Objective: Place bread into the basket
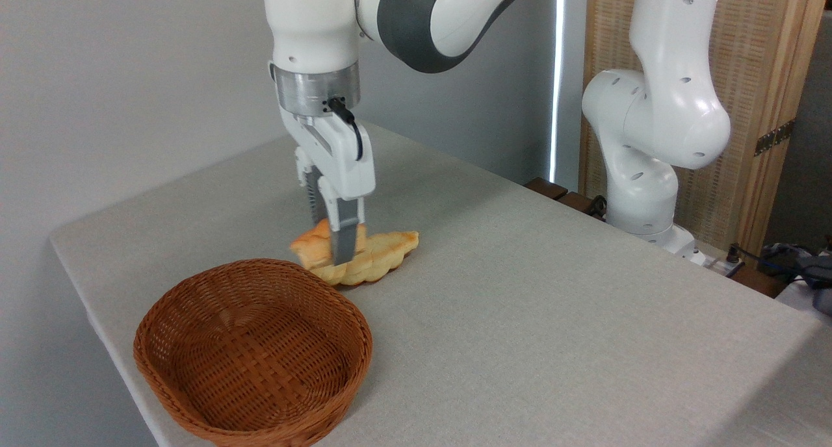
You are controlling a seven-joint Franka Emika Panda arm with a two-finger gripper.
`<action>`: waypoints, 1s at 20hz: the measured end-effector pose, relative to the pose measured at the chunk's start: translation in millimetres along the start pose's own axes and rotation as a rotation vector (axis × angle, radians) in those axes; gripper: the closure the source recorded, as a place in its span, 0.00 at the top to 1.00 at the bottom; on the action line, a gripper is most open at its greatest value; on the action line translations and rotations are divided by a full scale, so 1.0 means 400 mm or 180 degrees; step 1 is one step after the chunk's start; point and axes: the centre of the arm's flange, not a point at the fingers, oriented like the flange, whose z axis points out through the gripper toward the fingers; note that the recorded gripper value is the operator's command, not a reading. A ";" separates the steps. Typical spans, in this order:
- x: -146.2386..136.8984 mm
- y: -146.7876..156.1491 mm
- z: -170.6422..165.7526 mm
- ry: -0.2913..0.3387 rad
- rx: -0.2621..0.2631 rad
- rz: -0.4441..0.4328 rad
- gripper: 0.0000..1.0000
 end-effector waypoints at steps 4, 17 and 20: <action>0.016 -0.065 0.029 0.0243 0.0321 -0.0069 1.00; 0.029 -0.125 0.154 0.0244 0.0403 -0.0135 1.00; 0.029 -0.125 0.158 0.0239 0.0398 -0.0135 1.00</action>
